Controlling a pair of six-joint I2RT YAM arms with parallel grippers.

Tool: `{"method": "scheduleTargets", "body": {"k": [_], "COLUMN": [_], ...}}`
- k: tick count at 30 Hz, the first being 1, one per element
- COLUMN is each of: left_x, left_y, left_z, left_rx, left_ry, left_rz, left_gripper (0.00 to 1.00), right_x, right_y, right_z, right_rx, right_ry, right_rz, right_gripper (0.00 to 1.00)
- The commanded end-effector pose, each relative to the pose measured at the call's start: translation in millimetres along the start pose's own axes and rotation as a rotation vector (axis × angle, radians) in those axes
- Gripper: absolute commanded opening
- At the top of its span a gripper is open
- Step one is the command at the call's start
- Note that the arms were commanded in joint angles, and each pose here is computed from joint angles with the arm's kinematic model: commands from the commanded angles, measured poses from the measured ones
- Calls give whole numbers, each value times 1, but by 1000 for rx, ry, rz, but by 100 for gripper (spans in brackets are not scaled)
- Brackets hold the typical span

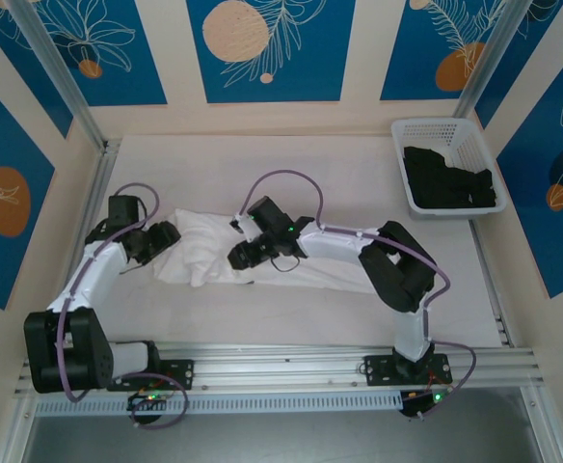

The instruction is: Fold the inside-out t-shirt

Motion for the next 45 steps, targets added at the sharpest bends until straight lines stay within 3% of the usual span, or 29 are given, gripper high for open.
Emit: {"method": "scheduleTargets", "body": {"k": [1,8,14,22,26,31,36,40,43,45], "left_x": [-27,-31,-10,9,14,31,46,42,38,33], "left_y": [-9,-56,-80,-92,-98,-110,-111,-109,-111,-110], "left_z": [5,-6,-10,-3,-20,-40,-53,-48,-45,-41], "left_rx": [-36,-42,-103,-147,-87,10,99,72,67,58], "left_ry": [-7,-82,-199,-286,-335,-361,-339,-337,-320,-304], "left_rz": [-64,-17,83,145,157,208,239,210,215,211], "left_gripper": [69,86,93,96,94,81,51,28,4,0], "right_x": [0,24,9,9,8,6,3,0,-1,-2], "right_y": [-22,-38,-5,-6,-7,-1,8,11,16,21], "right_z": [-8,-37,-29,-23,-23,-24,-29,-29,-27,-27], "right_rx": [4,87,65,13,15,34,54,53,59,69], "right_ry": [-18,-84,-71,-93,-96,-88,-87,-87,-83,-77], "right_rz": [14,94,17,23,21,8,-9,-18,-25,-36], "right_gripper": [33,26,37,38,38,38,38,38,38,38]}}
Point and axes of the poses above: each hand's point on the last joint's axis, 136 mm out from that joint toward the fingers, its own y axis back along the fingers, its own z axis along the line the jaws close on, x = y × z, the point moved 1 cm from there along y, back along the fingers, and after that the axes turned 10 degrees about -y, right-handed, at the moved point
